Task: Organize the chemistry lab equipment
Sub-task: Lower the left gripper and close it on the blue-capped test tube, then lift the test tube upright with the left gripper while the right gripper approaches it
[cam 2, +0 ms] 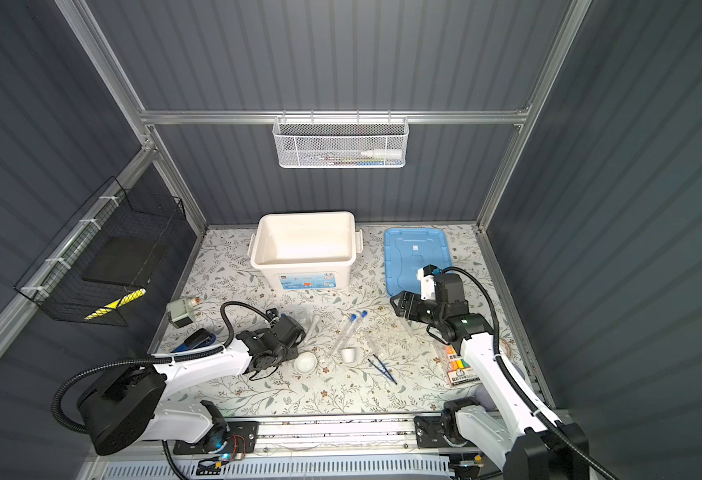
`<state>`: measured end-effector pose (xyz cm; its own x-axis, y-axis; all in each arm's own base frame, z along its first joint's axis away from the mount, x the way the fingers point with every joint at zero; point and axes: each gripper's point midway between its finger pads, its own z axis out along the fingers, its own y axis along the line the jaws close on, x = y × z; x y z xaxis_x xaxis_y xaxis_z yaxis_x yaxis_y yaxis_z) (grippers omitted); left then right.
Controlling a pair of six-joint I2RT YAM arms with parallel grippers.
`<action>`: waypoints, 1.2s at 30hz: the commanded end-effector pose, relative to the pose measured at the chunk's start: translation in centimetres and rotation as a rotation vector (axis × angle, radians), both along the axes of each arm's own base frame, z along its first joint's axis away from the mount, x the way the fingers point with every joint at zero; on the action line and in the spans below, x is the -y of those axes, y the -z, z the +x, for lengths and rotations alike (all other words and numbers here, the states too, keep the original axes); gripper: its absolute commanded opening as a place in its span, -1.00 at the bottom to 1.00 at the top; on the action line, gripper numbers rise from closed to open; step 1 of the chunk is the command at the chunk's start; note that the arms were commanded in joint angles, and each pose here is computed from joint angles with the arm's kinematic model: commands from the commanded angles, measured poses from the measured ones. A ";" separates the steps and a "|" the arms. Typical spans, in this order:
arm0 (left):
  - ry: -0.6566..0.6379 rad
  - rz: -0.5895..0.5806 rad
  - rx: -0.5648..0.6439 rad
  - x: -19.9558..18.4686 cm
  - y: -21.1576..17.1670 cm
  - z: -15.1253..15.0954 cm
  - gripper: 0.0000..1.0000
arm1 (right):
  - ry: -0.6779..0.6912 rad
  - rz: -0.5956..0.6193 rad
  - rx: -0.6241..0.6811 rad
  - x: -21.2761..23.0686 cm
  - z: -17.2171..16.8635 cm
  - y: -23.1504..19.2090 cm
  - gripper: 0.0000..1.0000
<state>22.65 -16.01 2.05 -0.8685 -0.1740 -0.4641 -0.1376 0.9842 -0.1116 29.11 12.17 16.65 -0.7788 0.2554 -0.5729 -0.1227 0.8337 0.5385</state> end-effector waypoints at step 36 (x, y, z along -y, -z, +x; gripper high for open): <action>0.016 0.016 0.057 -0.8 -4.0 0.3 -0.86 | -0.042 0.017 0.005 -2.1 0.3 -0.9 0.60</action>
<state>22.35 -15.41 4.59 -0.8601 -0.1526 -0.4867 -0.1128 0.9875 -0.1103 28.95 13.87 16.26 -0.7983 0.2285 -0.5573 -0.1425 0.8273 0.5434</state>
